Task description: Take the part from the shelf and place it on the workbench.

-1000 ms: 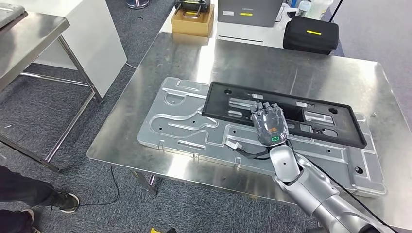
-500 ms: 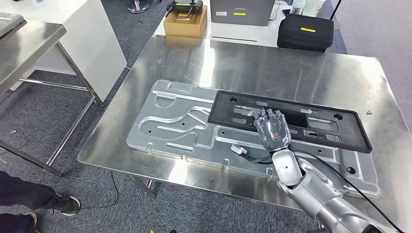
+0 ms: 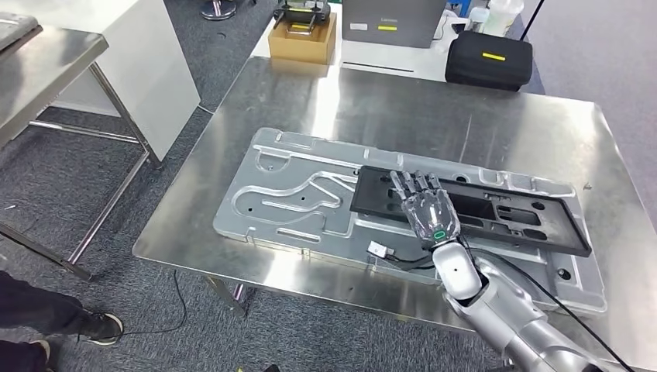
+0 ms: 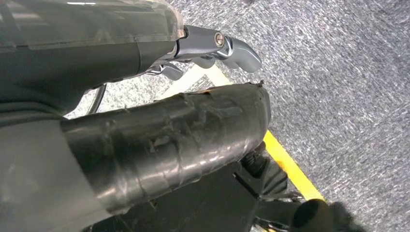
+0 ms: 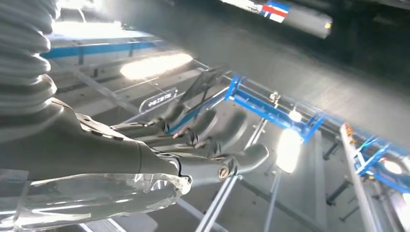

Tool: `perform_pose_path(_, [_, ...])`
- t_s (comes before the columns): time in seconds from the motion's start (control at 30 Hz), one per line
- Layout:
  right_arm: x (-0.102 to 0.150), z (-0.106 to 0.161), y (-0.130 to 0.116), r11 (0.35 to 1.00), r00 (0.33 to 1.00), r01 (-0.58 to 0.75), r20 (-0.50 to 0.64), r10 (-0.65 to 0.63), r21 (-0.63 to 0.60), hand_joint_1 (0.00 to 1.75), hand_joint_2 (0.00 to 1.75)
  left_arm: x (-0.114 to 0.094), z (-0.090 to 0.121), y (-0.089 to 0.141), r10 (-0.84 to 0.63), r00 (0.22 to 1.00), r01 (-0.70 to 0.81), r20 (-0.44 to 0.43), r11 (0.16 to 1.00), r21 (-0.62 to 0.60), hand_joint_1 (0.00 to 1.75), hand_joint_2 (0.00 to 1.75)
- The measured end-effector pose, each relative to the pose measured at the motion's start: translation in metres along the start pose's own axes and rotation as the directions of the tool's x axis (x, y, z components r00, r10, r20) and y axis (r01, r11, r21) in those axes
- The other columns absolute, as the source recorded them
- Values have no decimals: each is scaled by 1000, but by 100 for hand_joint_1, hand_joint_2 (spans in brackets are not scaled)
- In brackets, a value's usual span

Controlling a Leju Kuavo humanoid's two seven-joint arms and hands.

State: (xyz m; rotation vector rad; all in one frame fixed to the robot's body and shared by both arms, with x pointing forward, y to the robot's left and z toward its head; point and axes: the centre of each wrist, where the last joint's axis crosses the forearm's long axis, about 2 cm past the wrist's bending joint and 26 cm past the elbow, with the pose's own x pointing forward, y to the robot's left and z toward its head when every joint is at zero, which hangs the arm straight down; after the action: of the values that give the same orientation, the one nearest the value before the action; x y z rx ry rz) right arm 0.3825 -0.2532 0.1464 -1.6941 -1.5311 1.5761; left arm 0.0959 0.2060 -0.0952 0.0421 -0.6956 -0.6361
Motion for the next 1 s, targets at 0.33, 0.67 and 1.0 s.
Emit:
perform_pose_path(0.33, [-17, 35, -3, 998, 999, 39, -10, -39, -46, 0, 0, -6, 4, -3, 29, 1000, -29, -7, 999, 16, 0, 0])
perform_pose_path(0.67, [-62, 137, -35, 974, 994, 108, 4, -109, -200, 0, 0, -25, 14, -9, 78, 996, -74, -39, 994, 78, 0, 0])
perform_pose_path(1.0, [-32, 167, -86, 607, 753, 538, 9, -658, -585, 0, 0, -30, 17, -11, 82, 995, -73, -59, 987, 146, 0, 0])
